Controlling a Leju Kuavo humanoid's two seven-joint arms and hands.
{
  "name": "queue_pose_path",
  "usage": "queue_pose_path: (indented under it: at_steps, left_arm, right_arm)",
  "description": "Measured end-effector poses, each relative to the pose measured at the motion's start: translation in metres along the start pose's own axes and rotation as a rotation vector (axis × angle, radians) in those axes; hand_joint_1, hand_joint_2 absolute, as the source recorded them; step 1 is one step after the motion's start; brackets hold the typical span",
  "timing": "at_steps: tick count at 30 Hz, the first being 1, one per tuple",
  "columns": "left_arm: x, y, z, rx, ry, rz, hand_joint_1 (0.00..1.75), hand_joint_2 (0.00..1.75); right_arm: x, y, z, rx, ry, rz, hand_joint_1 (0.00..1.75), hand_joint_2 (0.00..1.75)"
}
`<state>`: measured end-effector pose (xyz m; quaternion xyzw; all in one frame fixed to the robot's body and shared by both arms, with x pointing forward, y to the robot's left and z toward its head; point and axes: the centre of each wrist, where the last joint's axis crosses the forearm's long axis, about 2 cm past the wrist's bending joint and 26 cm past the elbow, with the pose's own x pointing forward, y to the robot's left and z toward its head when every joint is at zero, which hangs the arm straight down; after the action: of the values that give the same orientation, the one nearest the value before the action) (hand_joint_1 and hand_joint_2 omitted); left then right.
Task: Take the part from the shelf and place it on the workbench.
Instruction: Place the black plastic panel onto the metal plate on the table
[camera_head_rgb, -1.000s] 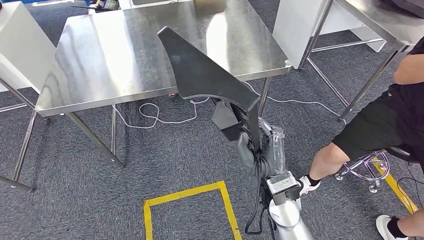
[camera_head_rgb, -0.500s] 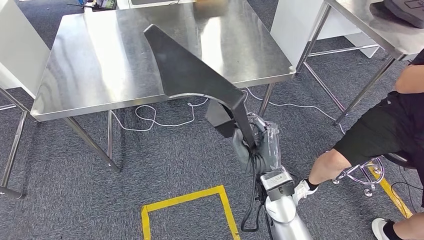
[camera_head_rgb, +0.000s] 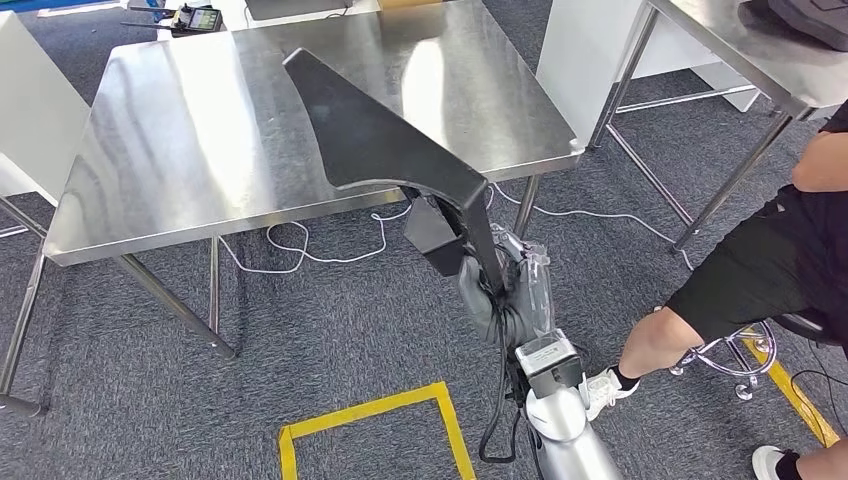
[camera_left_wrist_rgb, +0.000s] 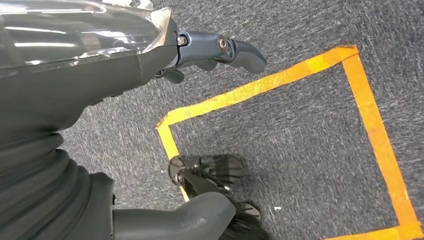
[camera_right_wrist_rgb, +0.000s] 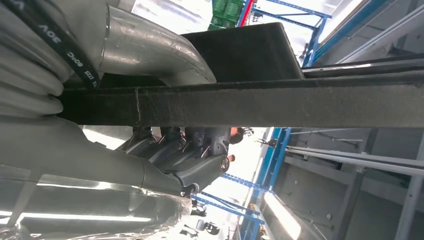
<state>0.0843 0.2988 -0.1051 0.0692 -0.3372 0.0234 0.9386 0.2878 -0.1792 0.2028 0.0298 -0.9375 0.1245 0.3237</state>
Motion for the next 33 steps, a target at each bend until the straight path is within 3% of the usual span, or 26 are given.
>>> queue_pose_path:
  at_steps: [33]
  left_arm:
    - [0.0027, -0.0073, -0.0004, -0.004, -0.024, -0.017, 0.00, 1.75]
  right_arm:
    - [-0.0039, -0.0032, 0.0028, -0.005, 0.001, 0.014, 1.75, 1.75]
